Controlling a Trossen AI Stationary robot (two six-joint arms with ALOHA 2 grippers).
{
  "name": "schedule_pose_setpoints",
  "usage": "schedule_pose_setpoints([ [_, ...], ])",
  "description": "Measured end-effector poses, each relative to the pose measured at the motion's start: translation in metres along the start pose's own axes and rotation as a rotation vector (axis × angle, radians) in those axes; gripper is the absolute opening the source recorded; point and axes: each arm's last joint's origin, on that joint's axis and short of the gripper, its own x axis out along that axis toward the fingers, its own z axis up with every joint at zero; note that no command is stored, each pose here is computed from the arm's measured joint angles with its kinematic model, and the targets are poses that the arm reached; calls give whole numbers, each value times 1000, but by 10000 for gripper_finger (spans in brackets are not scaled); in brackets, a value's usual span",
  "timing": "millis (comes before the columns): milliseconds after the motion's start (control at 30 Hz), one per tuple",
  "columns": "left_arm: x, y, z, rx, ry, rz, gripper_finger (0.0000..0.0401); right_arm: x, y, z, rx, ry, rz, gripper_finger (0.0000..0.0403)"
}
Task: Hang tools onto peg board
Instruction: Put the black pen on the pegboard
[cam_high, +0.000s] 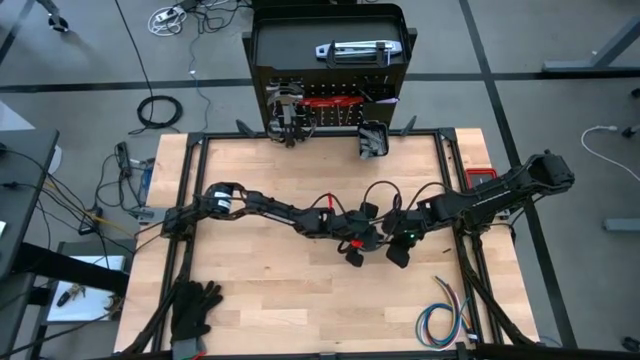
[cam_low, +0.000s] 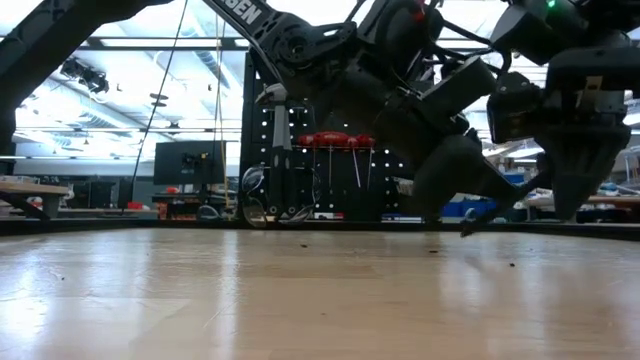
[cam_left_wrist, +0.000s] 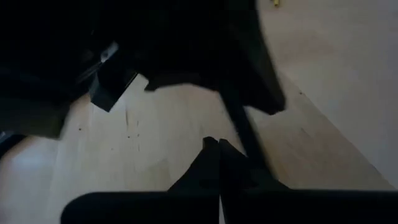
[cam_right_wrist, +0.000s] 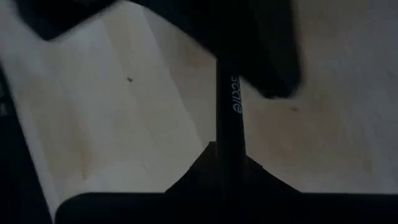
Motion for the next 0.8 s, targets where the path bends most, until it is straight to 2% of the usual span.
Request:
schedule_pose_setpoints([
  [167,0,1,-1,-64,2,2,3,0,0,0,1,1,-4,16],
  [300,-7,6,4,-110,28,-10,28,0,-1,0,6,7,-10,16],
  [467,-26,29,11,-242,52,-20,80,-1,-7,-6,42,48,-81,16],
  [600,-28,36,11,-369,-9,-128,132,-1,-10,-7,54,31,-143,16],
  [800,-23,27,7,-382,16,-134,204,-3,-9,-5,43,-2,-128,16],
])
